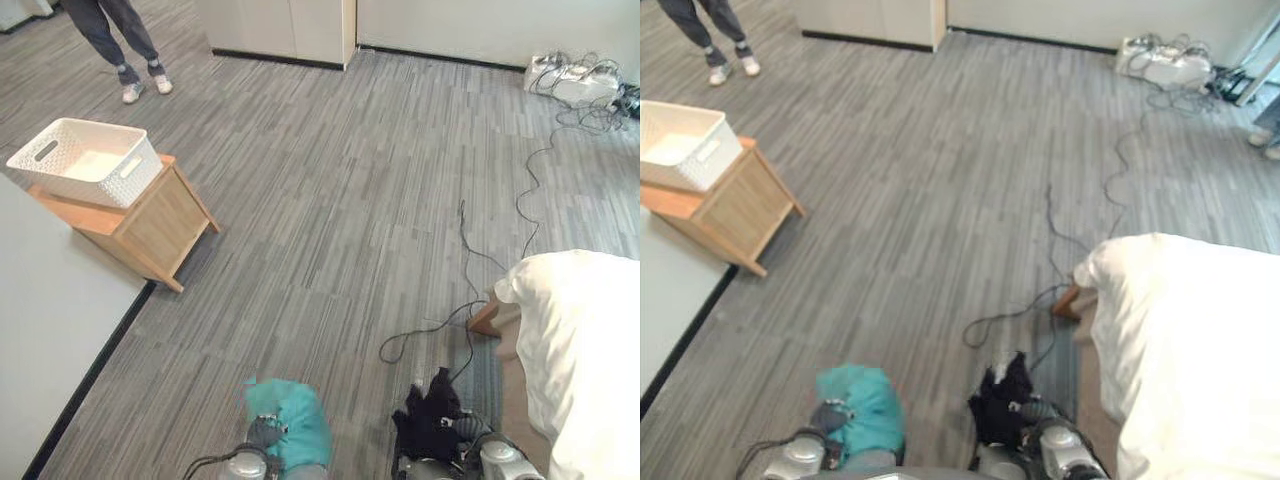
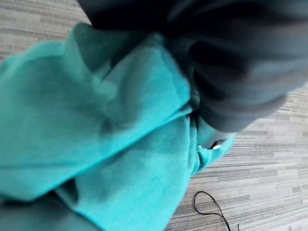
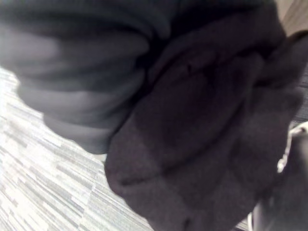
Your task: Tidy up the quilt and then pick up the clothes from the bed and put them into the laundry hamper.
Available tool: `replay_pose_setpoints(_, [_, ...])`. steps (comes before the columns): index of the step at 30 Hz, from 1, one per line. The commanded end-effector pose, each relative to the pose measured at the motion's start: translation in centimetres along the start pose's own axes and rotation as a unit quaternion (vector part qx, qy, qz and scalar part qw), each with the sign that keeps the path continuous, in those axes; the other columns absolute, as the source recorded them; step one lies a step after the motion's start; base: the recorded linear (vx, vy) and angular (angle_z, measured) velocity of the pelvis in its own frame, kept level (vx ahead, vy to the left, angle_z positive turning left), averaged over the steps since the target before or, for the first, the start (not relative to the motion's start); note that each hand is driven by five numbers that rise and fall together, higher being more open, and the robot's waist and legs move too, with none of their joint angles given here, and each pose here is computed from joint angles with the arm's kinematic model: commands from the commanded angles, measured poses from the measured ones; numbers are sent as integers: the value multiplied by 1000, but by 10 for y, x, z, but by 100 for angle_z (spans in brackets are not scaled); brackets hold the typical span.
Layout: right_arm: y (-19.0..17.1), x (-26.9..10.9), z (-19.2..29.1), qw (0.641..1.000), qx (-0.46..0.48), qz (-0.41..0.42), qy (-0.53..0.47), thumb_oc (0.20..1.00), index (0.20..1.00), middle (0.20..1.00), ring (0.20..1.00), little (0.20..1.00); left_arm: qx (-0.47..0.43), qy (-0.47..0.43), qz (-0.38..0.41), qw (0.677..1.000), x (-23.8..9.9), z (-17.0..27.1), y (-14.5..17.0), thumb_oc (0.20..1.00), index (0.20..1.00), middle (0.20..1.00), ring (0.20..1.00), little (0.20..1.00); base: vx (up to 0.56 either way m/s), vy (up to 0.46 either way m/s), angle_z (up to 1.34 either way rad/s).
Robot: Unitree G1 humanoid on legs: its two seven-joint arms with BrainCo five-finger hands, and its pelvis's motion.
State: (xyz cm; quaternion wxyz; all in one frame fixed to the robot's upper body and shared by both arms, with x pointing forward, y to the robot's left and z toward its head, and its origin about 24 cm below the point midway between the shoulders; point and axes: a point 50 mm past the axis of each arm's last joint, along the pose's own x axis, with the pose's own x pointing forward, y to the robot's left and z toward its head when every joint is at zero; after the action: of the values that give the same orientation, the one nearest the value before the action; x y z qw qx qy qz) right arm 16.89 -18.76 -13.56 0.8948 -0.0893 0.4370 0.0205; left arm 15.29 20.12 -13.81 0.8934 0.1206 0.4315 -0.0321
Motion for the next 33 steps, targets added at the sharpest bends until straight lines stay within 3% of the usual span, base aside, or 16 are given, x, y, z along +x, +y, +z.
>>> replay_pose_setpoints(1, [-49,-7,8,998,-5,-51,-48,200,200,200,200,200,-29,-1,-31,999,-22,-36,11,200,200,200,200,200,101,-222,-31])
replay_pose_setpoints(2, [-29,-1,37,994,-50,-37,-94,200,200,200,200,200,-4,-72,-17,997,7,35,-37,200,200,200,200,200,237,-252,-6])
replay_pose_setpoints(6, [-4,3,53,988,-90,-33,-124,200,200,200,200,200,-21,-113,16,993,11,65,-38,200,200,200,200,200,405,-29,-3])
replay_pose_setpoints(11, [3,5,56,986,-105,-38,-121,200,200,200,200,200,-52,-131,29,990,8,72,-36,200,200,200,200,200,530,140,6])
replay_pose_setpoints(12, [20,5,56,986,-109,-15,-124,200,200,200,200,200,-70,-121,30,990,7,66,-39,200,200,200,200,200,532,161,-18])
replay_pose_setpoints(18, [29,6,69,988,-63,-17,-138,200,200,200,200,200,-81,-113,44,989,10,71,-40,200,200,200,200,200,594,212,-20])
replay_pose_setpoints(24, [33,1,91,981,-39,-7,-190,200,200,200,200,200,-74,-169,47,982,9,103,-41,200,200,200,200,200,676,11,113])
replay_pose_setpoints(31, [22,-1,82,983,-38,-19,-181,200,200,200,200,200,-37,-174,52,983,10,102,-40,200,200,200,200,200,724,-199,145])
replay_pose_setpoints(33, [18,-1,84,980,-57,-21,-188,200,200,200,200,200,-96,-157,58,981,8,89,-37,200,200,200,200,200,572,-227,51])
